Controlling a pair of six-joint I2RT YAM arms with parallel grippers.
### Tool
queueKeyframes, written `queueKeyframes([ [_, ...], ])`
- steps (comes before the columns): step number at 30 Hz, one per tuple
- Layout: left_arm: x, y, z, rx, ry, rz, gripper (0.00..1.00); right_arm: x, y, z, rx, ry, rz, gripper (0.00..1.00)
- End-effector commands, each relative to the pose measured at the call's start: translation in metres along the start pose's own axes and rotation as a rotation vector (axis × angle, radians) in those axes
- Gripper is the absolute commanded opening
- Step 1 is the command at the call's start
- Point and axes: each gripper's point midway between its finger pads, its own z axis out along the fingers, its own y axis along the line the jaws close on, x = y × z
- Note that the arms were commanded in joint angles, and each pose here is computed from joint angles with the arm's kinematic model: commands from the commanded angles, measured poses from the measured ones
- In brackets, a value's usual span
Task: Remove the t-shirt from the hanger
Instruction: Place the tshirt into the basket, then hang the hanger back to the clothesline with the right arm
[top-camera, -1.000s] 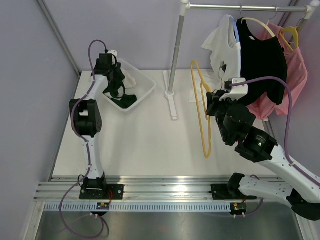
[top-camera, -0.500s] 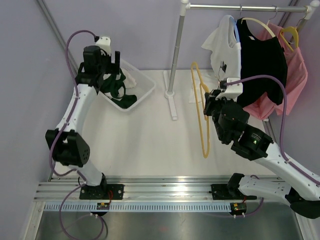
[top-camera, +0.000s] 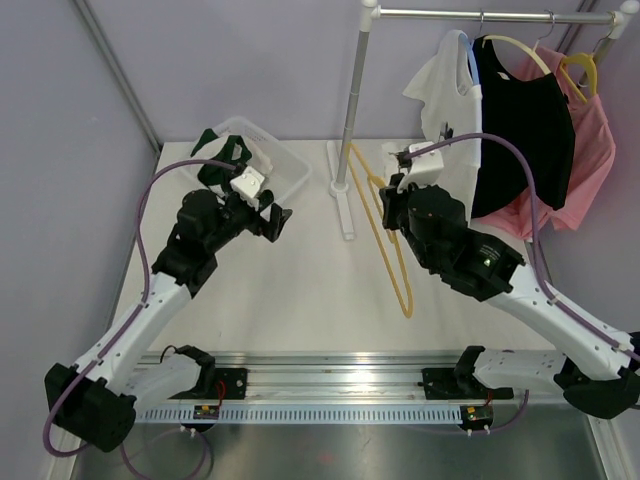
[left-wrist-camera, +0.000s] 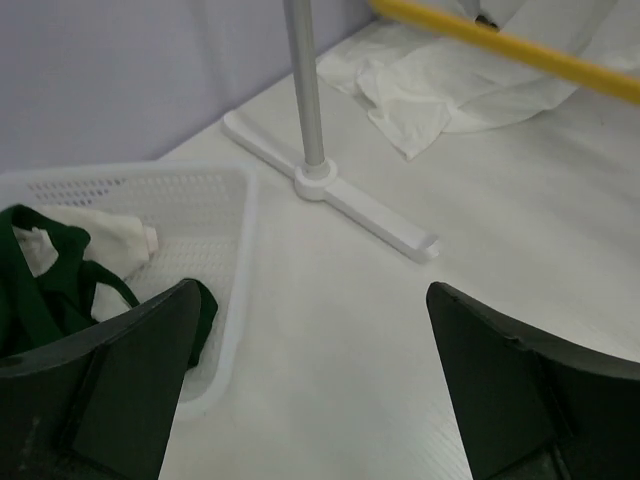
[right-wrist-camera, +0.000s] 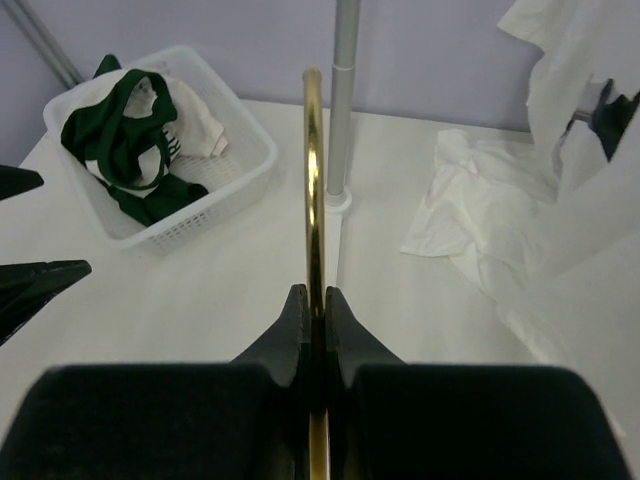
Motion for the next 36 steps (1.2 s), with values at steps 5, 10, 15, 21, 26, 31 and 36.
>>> queueKeyframes([
  [5,-0.038,-0.040,-0.027,0.196,-0.289,0.189,0.97,0.014,0.045,0.008,-0.200,0.110,-0.099,0.00],
  [10,-0.039,-0.052,-0.040,0.236,-0.344,0.242,0.93,0.024,0.049,0.014,-0.200,0.158,-0.128,0.00],
  [15,-0.040,-0.047,-0.036,0.214,-0.335,0.212,0.99,0.025,0.055,0.013,-0.229,0.167,-0.116,0.00],
  [21,-0.039,-0.048,-0.029,0.231,-0.313,0.179,0.99,0.028,0.065,0.017,-0.260,0.185,-0.122,0.00],
  [26,-0.039,-0.046,-0.030,0.195,-0.339,0.199,0.98,0.035,0.077,0.025,-0.279,0.217,-0.134,0.00],
  [31,-0.039,-0.045,-0.033,0.167,-0.358,0.220,0.98,0.035,0.087,0.029,-0.292,0.230,-0.120,0.00],
  [36,-0.034,-0.043,-0.024,0.144,-0.344,0.244,0.97,0.032,0.088,0.030,-0.283,0.224,-0.107,0.00],
])
